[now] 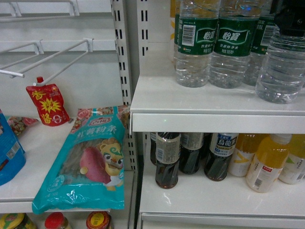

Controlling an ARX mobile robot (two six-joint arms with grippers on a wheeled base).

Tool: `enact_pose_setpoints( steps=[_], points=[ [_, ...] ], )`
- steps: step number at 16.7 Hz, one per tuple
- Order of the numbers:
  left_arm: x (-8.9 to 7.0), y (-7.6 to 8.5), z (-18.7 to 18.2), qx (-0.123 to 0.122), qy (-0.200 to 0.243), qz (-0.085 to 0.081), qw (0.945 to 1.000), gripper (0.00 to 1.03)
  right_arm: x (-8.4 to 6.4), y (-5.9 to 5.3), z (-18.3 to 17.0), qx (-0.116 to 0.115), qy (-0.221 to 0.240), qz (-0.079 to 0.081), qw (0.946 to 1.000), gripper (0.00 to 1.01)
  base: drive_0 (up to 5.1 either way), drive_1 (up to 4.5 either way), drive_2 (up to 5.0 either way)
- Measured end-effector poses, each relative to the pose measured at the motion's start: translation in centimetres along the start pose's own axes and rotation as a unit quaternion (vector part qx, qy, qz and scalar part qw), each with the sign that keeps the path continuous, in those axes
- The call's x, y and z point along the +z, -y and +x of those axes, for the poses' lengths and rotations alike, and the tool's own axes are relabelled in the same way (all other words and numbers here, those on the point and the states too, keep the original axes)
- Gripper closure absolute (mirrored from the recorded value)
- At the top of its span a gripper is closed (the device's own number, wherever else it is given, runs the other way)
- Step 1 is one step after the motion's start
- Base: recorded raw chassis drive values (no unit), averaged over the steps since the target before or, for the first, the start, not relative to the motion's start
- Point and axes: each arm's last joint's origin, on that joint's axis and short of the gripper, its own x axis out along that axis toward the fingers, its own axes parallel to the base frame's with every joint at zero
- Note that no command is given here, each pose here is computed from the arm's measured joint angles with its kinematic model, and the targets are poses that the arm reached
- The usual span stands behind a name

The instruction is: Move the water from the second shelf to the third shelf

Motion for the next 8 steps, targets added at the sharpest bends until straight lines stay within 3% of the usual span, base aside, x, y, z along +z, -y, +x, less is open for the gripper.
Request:
enact_pose_setpoints(
  steps=[3,4,8],
  points=[
    [0.0,0.0,0.0,0.000,0.000,0.000,1.0000,0.05,0.3,0.0,-0.6,0.007,0.009,0.001,0.9999,0.08,0.0,0.00,0.0],
    [0.0,0.0,0.0,0.000,0.000,0.000,1.0000,0.05,0.5,0.0,-0.9,0.008,0.014,0.001,0.9999,0.01,0.0,0.00,0.0],
    [0.0,0.0,0.0,0.000,0.000,0.000,1.0000,0.05,1.2,0.1,-2.9,0.010,0.017,-0.009,0.9998,0.03,0.0,0.00,0.0]
  ],
)
